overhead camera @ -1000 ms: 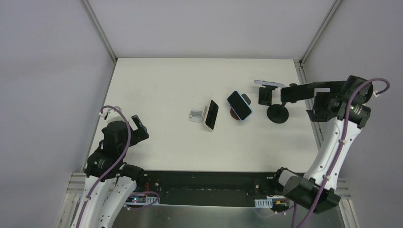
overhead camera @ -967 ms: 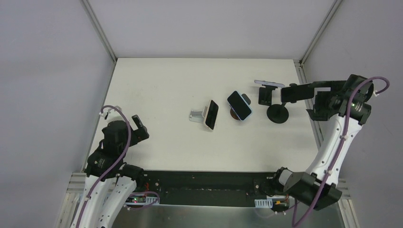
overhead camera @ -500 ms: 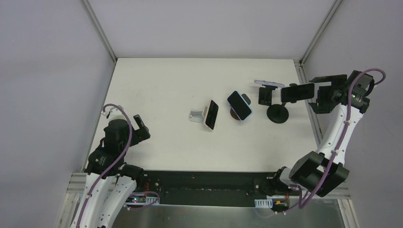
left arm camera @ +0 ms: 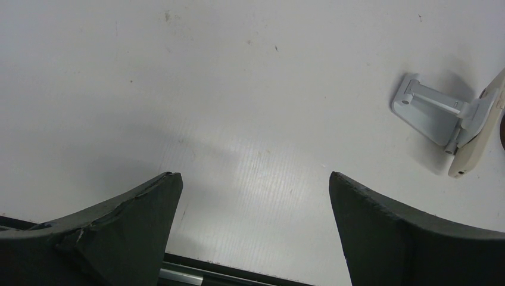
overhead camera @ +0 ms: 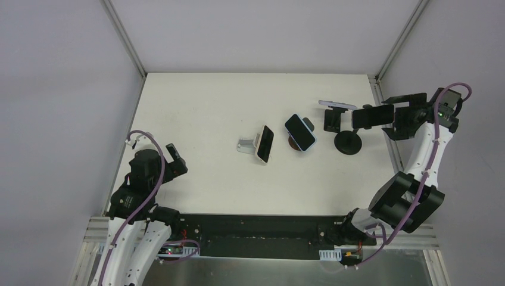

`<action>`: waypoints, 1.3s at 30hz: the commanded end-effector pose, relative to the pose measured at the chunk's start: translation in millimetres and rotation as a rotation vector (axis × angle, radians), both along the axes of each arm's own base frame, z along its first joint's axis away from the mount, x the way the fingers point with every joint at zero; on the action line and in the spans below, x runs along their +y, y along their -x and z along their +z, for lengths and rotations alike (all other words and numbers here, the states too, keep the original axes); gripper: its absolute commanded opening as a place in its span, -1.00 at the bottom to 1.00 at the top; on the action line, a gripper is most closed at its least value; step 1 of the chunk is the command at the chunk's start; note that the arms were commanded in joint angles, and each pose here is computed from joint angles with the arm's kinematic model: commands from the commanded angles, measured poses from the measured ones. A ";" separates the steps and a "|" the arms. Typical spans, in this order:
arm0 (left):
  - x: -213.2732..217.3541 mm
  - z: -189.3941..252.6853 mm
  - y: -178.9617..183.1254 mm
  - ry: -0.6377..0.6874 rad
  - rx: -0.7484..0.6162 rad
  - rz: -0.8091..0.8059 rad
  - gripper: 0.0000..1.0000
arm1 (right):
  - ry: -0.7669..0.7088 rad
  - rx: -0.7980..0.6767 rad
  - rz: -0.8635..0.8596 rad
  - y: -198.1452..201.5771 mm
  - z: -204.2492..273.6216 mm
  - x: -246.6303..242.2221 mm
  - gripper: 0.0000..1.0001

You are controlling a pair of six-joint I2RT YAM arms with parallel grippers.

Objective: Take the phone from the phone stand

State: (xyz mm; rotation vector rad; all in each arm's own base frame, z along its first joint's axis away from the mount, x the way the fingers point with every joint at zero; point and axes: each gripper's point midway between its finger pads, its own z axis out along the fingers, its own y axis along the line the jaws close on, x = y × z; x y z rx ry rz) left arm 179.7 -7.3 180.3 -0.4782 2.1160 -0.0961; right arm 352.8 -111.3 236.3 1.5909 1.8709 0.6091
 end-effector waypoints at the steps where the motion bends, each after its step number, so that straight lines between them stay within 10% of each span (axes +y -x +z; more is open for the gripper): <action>1: -2.7 7.3 -3.4 0.020 -0.019 -0.007 0.99 | -0.006 -0.046 0.049 -8.4 3.4 3.1 0.98; 39: -4.1 4.8 -4.9 0.025 -0.008 -0.012 0.99 | 0.143 -0.029 0.080 -15.1 -0.5 19.7 0.98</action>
